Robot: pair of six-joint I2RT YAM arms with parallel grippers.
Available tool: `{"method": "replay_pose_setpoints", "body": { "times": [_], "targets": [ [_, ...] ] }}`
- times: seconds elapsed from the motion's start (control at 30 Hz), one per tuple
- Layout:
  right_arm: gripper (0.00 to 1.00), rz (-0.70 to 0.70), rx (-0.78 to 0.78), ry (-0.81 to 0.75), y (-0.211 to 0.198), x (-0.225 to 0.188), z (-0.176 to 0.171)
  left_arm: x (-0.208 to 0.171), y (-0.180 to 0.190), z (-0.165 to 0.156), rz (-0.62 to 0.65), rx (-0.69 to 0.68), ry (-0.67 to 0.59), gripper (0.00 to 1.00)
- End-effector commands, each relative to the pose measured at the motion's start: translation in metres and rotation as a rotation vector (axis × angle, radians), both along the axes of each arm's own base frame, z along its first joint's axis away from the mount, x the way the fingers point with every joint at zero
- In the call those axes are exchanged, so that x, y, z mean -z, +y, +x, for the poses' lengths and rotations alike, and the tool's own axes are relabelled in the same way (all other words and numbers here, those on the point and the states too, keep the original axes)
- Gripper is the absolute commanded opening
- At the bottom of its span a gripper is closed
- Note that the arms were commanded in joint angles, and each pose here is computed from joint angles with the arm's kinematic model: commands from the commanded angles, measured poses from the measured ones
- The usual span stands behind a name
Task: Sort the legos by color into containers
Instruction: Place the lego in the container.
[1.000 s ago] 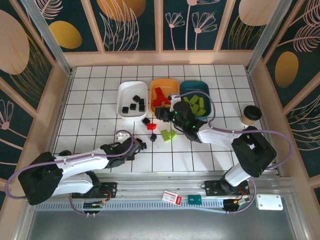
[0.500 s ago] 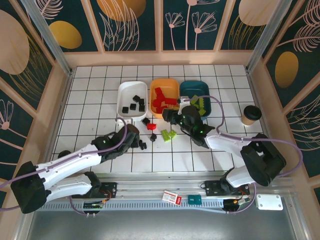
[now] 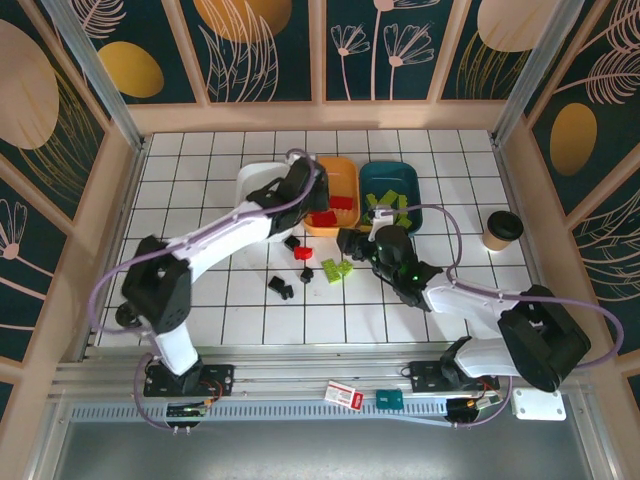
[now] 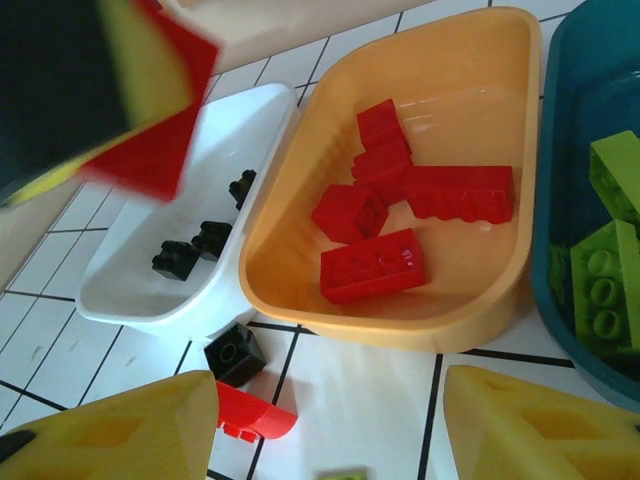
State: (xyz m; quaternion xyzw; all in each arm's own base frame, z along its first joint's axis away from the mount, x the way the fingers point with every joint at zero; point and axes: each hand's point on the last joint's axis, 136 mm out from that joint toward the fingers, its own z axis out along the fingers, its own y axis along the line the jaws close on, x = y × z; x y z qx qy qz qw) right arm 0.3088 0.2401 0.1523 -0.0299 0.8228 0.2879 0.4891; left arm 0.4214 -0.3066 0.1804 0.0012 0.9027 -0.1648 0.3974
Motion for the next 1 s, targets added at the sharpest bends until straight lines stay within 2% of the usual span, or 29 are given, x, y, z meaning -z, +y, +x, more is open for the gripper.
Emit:
{"method": "replay_pose_setpoints", "body": {
  "times": [0.0, 0.1, 0.17, 0.27, 0.33, 0.43, 0.63, 0.83, 0.9, 0.97],
  "targets": [
    [0.62, 0.014, 0.049, 0.002, -0.012, -0.001, 0.000, 0.019, -0.014, 0.027, 0.032, 0.035, 0.029, 0.04],
    [0.62, 0.018, 0.049, 0.003, -0.013, -0.001, -0.002, 0.041, -0.021, 0.049, 0.047, 0.025, 0.066, 0.05],
    [0.62, 0.018, 0.049, 0.003, -0.014, -0.001, -0.003, 0.052, -0.024, 0.057, 0.048, 0.022, 0.088, 0.10],
    [0.62, 0.019, 0.045, 0.004, -0.014, -0.001, -0.004, 0.056, -0.030, 0.064, 0.034, 0.025, 0.094, 0.25],
    [0.62, 0.015, 0.050, 0.002, -0.015, -0.001, -0.004, 0.048, -0.033, 0.064, 0.010, 0.032, 0.086, 0.38],
    [0.62, 0.015, 0.051, 0.000, -0.016, -0.002, -0.005, 0.034, -0.031, 0.055, -0.026, 0.046, 0.076, 0.50],
    [0.62, 0.003, 0.042, 0.023, -0.014, 0.004, -0.005, 0.011, -0.008, 0.008, -0.114, 0.068, 0.059, 0.64],
    [0.64, -0.097, 0.093, 0.162, -0.017, 0.046, -0.007, 0.011, 0.036, -0.059, -0.204, 0.051, 0.066, 0.80],
    [0.65, -0.135, 0.108, 0.192, -0.015, 0.061, -0.009, 0.016, 0.050, -0.079, -0.227, 0.040, 0.071, 0.97],
    [0.65, -0.159, 0.103, 0.216, -0.009, 0.074, -0.011, 0.026, 0.063, -0.098, -0.232, 0.026, 0.085, 0.99]
  ]
}}
